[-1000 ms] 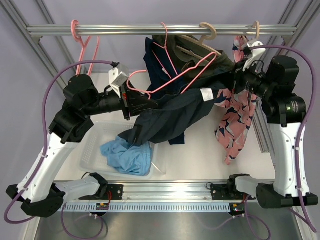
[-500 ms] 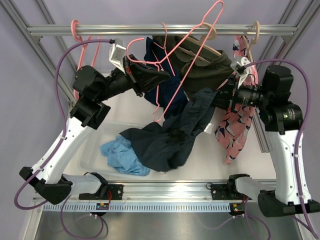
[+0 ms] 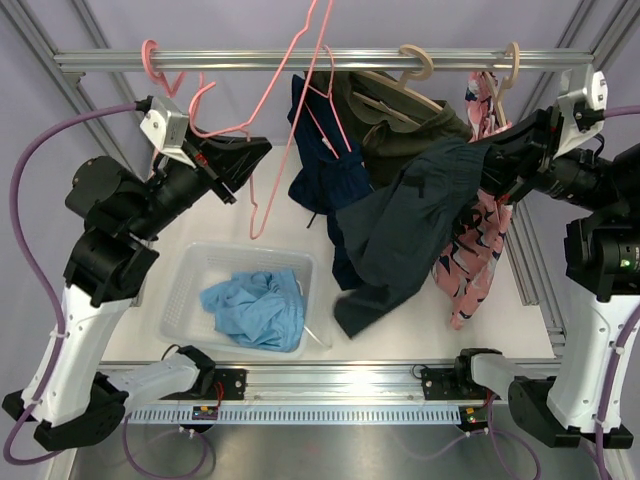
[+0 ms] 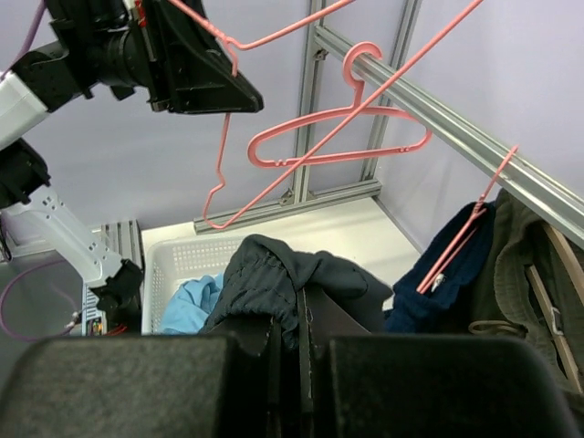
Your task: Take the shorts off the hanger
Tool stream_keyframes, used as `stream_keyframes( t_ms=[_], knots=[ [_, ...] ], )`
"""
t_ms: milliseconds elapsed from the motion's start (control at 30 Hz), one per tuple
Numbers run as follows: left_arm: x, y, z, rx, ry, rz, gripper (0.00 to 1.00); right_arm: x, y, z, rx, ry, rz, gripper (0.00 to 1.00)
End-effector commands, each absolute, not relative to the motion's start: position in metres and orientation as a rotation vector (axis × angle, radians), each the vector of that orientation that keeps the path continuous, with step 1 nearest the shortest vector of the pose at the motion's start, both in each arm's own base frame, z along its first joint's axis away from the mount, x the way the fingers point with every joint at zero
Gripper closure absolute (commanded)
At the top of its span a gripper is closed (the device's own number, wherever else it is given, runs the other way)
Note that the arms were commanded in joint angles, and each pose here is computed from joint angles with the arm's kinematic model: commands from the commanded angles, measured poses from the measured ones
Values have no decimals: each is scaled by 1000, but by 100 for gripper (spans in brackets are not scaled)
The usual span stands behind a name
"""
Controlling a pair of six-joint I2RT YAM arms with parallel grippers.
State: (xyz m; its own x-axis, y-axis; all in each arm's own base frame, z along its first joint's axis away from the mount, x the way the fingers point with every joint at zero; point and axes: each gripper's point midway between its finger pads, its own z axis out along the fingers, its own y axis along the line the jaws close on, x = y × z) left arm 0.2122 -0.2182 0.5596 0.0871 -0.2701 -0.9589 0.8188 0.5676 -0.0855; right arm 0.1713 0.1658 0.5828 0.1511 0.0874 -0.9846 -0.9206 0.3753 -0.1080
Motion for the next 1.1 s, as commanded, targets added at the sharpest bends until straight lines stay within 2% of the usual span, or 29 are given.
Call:
stream_keyframes(
  t_ms=[0, 133, 233, 267, 333, 367, 467, 567, 667, 867, 900, 967, 1000, 1067],
  knots=[
    [236, -189, 528, 477, 1365, -658, 100, 167, 162, 602, -907, 1145, 876, 100],
    [240, -175, 507, 437, 1448, -592, 100, 174, 161, 588, -898, 1194, 882, 100],
    [247, -173, 487, 398, 1534, -578, 100, 195, 159, 537, -864, 1334, 931, 100],
    [253, -175, 478, 388, 1570, -573, 100, 208, 157, 499, -818, 1453, 992, 100],
    [258, -175, 461, 356, 1643, -570, 100, 222, 151, 461, -822, 1516, 917, 100],
    [265, -177, 452, 347, 1677, -566, 100, 228, 148, 420, -785, 1635, 946, 100],
    [277, -181, 432, 319, 1765, -575, 100, 241, 136, 348, -775, 1807, 873, 99],
    [289, -176, 420, 271, 1840, -601, 100, 243, 134, 299, -816, 1913, 809, 98],
    [307, -165, 405, 202, 1910, -632, 100, 246, 135, 264, -837, 1998, 761, 96],
    [344, -145, 399, 127, 1932, -588, 100, 258, 145, 232, -847, 2054, 749, 92],
    [349, -145, 400, 127, 1928, -582, 100, 259, 146, 230, -853, 2056, 750, 83],
    [364, -141, 404, 117, 1924, -560, 100, 261, 151, 228, -876, 2051, 781, 70],
    [370, -139, 408, 111, 1917, -550, 100, 261, 154, 230, -897, 2036, 799, 52],
    [384, -134, 418, 105, 1895, -523, 100, 260, 156, 233, -920, 2028, 819, 40]
  ],
)
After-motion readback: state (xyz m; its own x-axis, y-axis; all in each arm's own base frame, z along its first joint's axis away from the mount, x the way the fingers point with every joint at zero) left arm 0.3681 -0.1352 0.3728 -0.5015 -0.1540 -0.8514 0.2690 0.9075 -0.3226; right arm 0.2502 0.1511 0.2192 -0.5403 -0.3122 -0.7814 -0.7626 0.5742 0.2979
